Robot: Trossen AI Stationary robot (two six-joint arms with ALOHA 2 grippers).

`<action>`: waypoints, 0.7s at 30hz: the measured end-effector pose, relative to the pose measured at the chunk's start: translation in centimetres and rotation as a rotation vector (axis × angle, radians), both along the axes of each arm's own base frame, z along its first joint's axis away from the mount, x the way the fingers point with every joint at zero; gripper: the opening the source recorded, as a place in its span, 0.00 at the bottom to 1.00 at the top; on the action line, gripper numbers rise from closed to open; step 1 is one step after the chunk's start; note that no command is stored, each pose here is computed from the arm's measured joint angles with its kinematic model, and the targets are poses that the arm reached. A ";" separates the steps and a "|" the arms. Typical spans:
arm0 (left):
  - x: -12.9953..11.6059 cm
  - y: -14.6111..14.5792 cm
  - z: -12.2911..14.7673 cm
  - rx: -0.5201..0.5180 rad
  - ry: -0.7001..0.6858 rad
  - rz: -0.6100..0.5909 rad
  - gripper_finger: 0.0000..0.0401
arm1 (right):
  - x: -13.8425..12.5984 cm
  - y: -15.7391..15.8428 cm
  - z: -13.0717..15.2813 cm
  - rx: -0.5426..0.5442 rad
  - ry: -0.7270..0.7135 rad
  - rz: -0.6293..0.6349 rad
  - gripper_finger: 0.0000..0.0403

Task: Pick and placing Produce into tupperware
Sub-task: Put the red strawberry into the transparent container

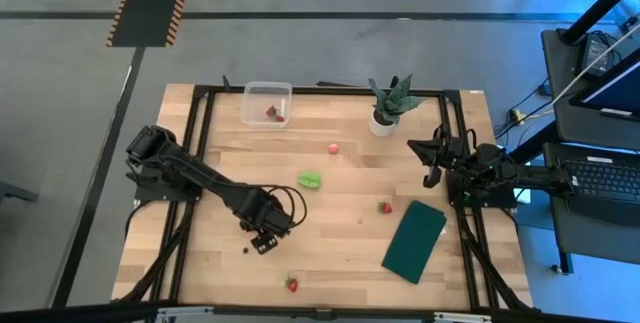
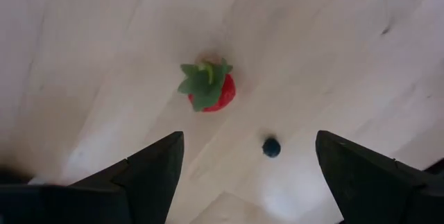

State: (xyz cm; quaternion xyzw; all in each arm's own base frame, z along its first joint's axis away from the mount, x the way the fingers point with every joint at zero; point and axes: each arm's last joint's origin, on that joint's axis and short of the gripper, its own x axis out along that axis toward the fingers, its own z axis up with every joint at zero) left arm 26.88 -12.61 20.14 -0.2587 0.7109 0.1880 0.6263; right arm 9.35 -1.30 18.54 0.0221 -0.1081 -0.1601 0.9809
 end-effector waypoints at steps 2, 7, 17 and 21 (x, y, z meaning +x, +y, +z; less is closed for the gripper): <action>-0.2 0.0 -0.4 0.008 0.006 -0.004 0.79 | 0.0 0.0 0.0 0.002 -0.006 0.001 0.05; -1.0 0.4 -1.9 0.029 0.034 -0.006 0.79 | 0.0 0.0 0.1 0.030 -0.016 0.007 0.05; -1.5 0.6 -4.5 0.008 -0.021 -0.008 0.79 | 0.0 0.0 0.1 0.052 -0.024 0.012 0.05; -1.8 0.8 -5.3 0.018 -0.031 0.002 0.79 | 0.0 0.0 0.0 0.051 -0.023 0.012 0.05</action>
